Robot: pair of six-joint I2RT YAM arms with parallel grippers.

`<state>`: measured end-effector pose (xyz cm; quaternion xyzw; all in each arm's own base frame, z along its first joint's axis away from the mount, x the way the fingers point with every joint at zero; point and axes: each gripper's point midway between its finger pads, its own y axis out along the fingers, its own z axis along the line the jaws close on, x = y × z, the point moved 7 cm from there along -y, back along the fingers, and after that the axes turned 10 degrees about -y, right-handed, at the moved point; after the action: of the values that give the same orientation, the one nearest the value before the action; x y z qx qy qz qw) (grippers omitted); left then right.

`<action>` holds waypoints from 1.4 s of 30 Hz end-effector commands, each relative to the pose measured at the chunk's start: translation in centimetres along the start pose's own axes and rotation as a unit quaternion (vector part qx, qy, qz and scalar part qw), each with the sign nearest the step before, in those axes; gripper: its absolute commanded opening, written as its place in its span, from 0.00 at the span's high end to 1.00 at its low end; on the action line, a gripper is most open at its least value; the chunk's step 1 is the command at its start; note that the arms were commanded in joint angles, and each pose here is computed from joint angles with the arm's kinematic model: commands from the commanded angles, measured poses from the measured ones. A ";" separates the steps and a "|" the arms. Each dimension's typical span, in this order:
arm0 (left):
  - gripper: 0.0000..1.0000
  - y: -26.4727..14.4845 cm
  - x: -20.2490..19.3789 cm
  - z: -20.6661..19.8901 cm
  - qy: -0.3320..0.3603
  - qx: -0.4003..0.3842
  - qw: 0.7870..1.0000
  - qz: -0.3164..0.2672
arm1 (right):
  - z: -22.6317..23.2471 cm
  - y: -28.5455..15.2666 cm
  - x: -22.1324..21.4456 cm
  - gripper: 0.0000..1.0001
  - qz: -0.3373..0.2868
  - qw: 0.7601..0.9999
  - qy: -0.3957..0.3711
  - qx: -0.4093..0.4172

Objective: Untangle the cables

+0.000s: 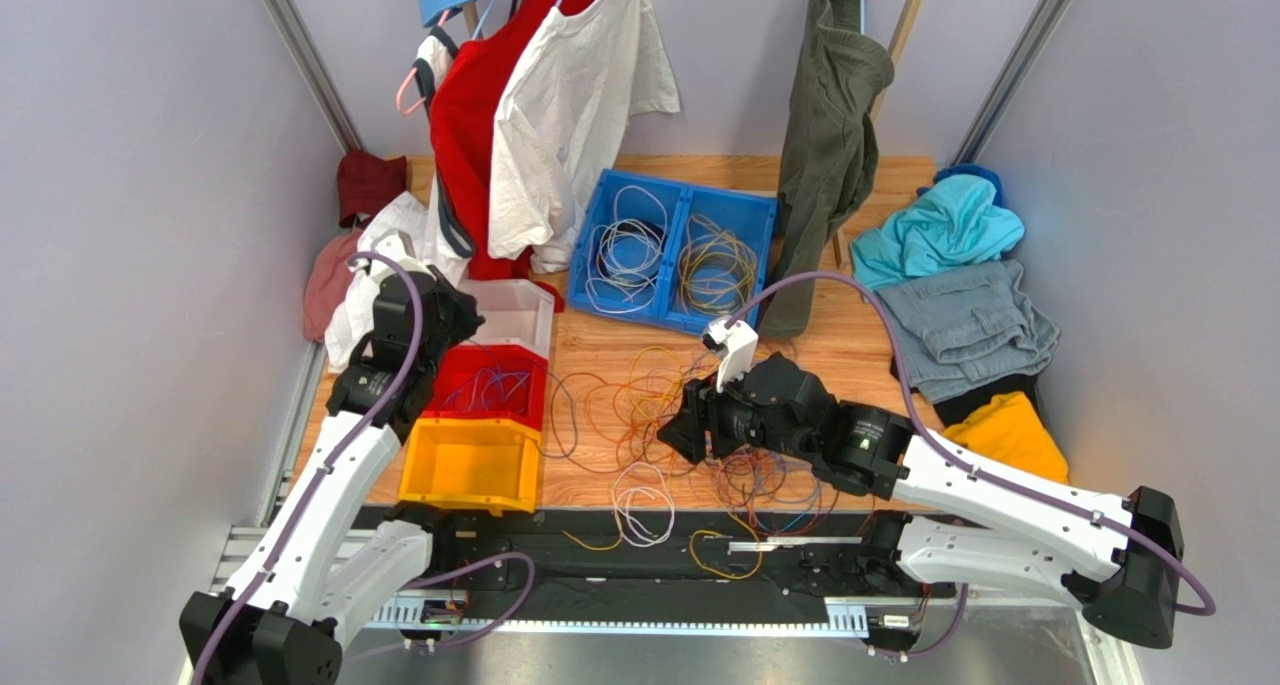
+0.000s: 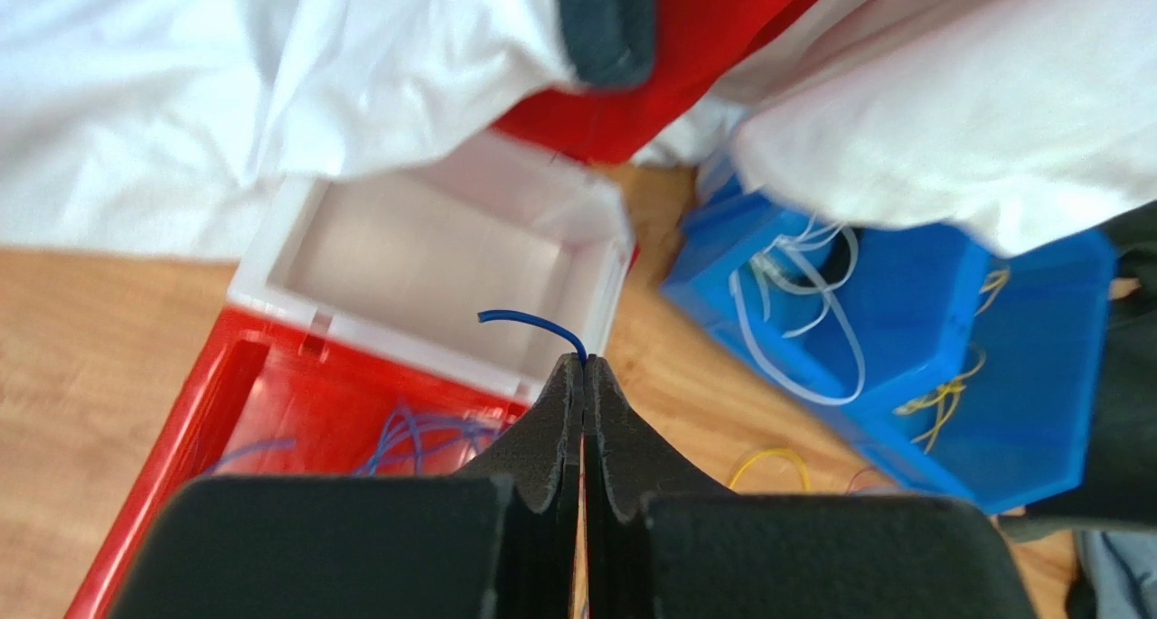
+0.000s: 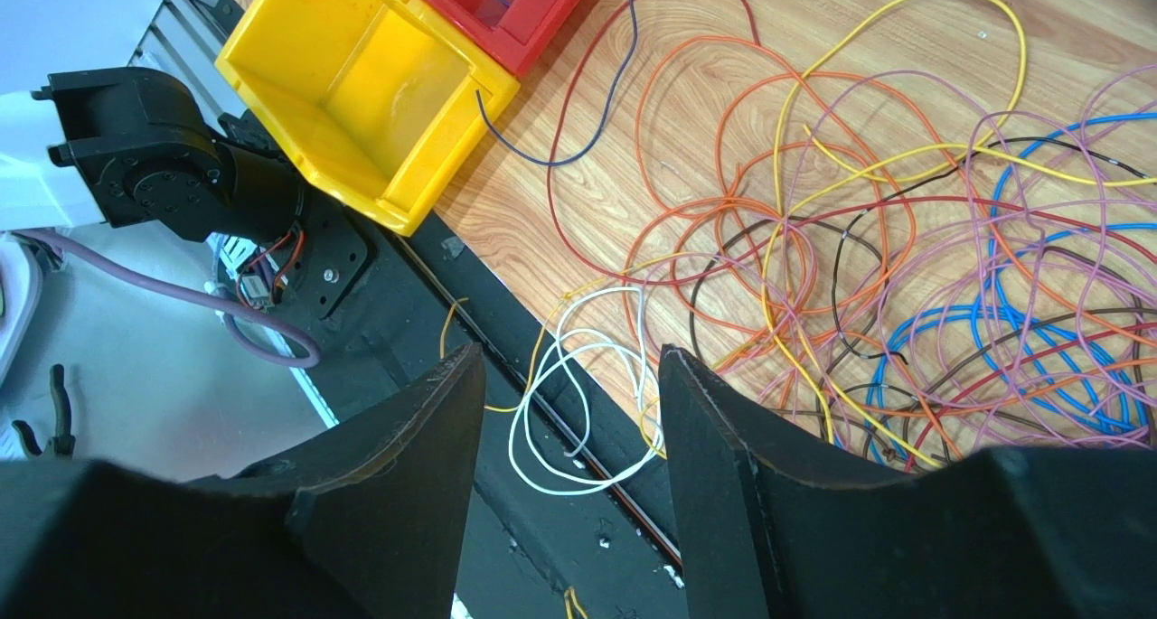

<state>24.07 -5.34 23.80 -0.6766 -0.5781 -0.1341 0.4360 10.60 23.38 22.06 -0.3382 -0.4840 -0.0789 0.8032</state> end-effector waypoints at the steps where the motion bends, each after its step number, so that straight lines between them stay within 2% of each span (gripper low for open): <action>1: 1.00 0.3 3.1 -2.3 0.011 -0.046 0.997 -0.067 | 0.4 -0.2 1.1 0.46 -0.033 0.999 0.006 0.007; 6: 1.00 2.2 1.3 -0.5 -0.001 -0.017 0.998 -0.058 | 0.4 -0.2 0.9 0.47 -0.029 1.000 0.008 0.007; 8: 1.00 2.7 0.0 0.5 -0.011 0.003 0.999 -0.037 | 0.3 -0.3 0.7 0.47 -0.029 1.000 0.007 0.005; 11: 1.00 2.9 -2.7 2.4 -0.051 0.019 0.998 -0.002 | 0.1 -0.4 0.7 0.47 -0.034 0.999 0.008 0.001; 15: 1.00 2.7 -5.3 4.8 -0.099 0.040 0.994 0.008 | 0.3 -0.2 0.8 0.47 -0.033 0.999 0.010 0.007; 22: 1.00 2.6 -6.4 6.6 -0.092 0.068 0.993 0.013 | 0.5 0.2 0.5 0.48 -0.028 0.999 0.017 0.015; 25: 0.70 2.0 -5.9 6.1 -0.090 0.071 0.993 0.019 | 0.4 0.3 0.5 0.48 -0.027 0.999 0.017 0.012; 26: 0.55 1.7 -5.2 5.5 -0.090 0.068 0.994 0.014 | 0.4 0.3 0.5 0.48 -0.027 0.999 0.018 0.013; 28: 0.44 0.8 -4.2 5.3 -0.087 0.067 0.994 -0.001 | 0.5 0.3 0.5 0.48 -0.028 0.999 0.019 0.014; 29: 0.34 0.3 -3.4 4.6 -0.088 0.057 0.994 -0.011 | 0.4 0.2 0.5 0.48 -0.027 0.999 0.019 0.013; 30: 0.11 -0.2 -2.9 4.5 -0.084 0.059 0.995 -0.018 | 0.5 0.3 0.4 0.48 -0.026 0.999 0.020 0.014; 31: 0.06 -0.9 -2.1 4.1 -0.086 0.048 0.995 -0.031 | 0.5 0.3 0.4 0.48 -0.025 0.999 0.021 0.014; 35: 0.05 -3.1 0.5 2.2 -0.078 0.014 0.995 -0.060 | 0.5 0.4 0.2 0.48 -0.024 0.999 0.022 0.015; 38: 0.05 -4.2 0.1 1.6 -0.080 -0.019 0.996 -0.031 | 0.4 0.5 0.1 0.48 -0.023 0.999 0.023 0.013; 42: 0.05 -5.2 -3.1 1.4 -0.096 -0.076 0.991 0.053 | 0.2 1.1 -0.3 0.48 -0.022 0.999 0.023 0.013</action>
<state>19.94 -4.62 25.28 -0.6813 -0.6386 -0.1102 0.3403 10.56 23.53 21.26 -0.3339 -0.4709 -0.0882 0.8117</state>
